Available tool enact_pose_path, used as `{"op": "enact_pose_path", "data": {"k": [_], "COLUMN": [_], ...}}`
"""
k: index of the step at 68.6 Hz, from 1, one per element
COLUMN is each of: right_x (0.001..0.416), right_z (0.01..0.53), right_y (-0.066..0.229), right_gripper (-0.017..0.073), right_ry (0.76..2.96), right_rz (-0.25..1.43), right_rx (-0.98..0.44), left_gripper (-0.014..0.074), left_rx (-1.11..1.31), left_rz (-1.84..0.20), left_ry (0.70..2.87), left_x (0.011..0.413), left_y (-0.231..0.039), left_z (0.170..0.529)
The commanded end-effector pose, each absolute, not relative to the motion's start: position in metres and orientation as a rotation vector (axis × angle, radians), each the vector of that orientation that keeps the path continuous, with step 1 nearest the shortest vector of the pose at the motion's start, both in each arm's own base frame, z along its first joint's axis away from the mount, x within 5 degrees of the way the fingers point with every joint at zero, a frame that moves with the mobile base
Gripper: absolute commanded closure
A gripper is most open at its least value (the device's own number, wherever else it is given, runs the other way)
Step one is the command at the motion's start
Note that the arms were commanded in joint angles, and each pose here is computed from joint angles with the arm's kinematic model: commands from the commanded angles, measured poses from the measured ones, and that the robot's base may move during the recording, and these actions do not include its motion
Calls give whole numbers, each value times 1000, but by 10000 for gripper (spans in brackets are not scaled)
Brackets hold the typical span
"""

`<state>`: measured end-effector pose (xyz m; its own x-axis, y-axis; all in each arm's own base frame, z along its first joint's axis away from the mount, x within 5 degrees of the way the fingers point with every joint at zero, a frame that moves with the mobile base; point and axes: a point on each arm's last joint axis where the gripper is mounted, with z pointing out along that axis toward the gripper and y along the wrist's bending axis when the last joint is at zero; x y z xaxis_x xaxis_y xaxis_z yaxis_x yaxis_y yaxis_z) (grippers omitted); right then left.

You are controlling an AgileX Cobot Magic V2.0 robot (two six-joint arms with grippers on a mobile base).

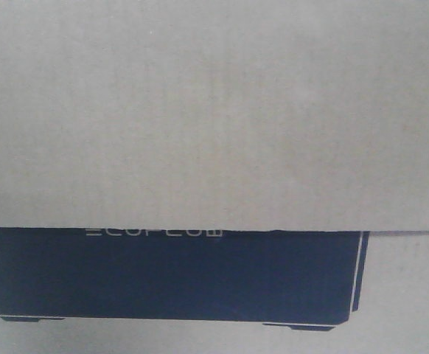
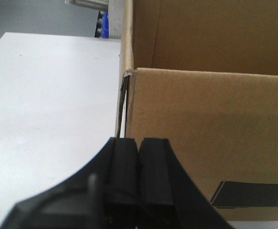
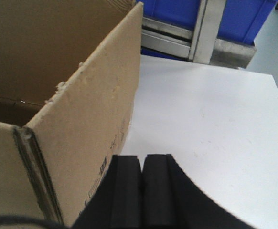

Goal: Grab box from left shelf to table start
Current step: 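Open both grippers and release the box walls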

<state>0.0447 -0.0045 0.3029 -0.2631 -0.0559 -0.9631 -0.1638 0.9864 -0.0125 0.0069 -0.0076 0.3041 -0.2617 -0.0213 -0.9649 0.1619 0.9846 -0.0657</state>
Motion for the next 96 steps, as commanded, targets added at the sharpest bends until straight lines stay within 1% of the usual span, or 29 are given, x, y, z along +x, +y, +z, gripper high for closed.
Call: {"op": "enact_pose_path", "data": {"k": [1, 49, 56, 61, 68, 81, 94, 96], "right_x": [47, 47, 47, 47, 47, 47, 47, 47], "right_z": [318, 318, 318, 318, 318, 318, 318, 318], "right_y": [-2, -2, -2, -2, -2, -2, -2, -2], "right_gripper": [506, 506, 506, 506, 506, 506, 506, 506], "right_ry": [1704, 1705, 1705, 1705, 1706, 1706, 1706, 1706], "right_rz": [94, 93, 93, 93, 93, 93, 93, 93], "right_rx": [-199, -199, -199, -199, -199, -199, -199, -199], "left_gripper": [693, 693, 693, 693, 693, 693, 693, 693], "left_rx": [90, 90, 106, 122, 127, 53, -18, -14], "left_rz": [-191, -191, -177, -202, -212, -148, -102, -105], "left_ry": [1709, 1712, 1626, 1565, 1569, 1588, 1442, 1487], "left_x": [6, 6, 9, 9, 22, 43, 55, 55], "left_y": [-7, -7, -5, -5, -7, -7, -3, -3], "left_z": [318, 316, 313, 304, 285, 242, 207, 206]}}
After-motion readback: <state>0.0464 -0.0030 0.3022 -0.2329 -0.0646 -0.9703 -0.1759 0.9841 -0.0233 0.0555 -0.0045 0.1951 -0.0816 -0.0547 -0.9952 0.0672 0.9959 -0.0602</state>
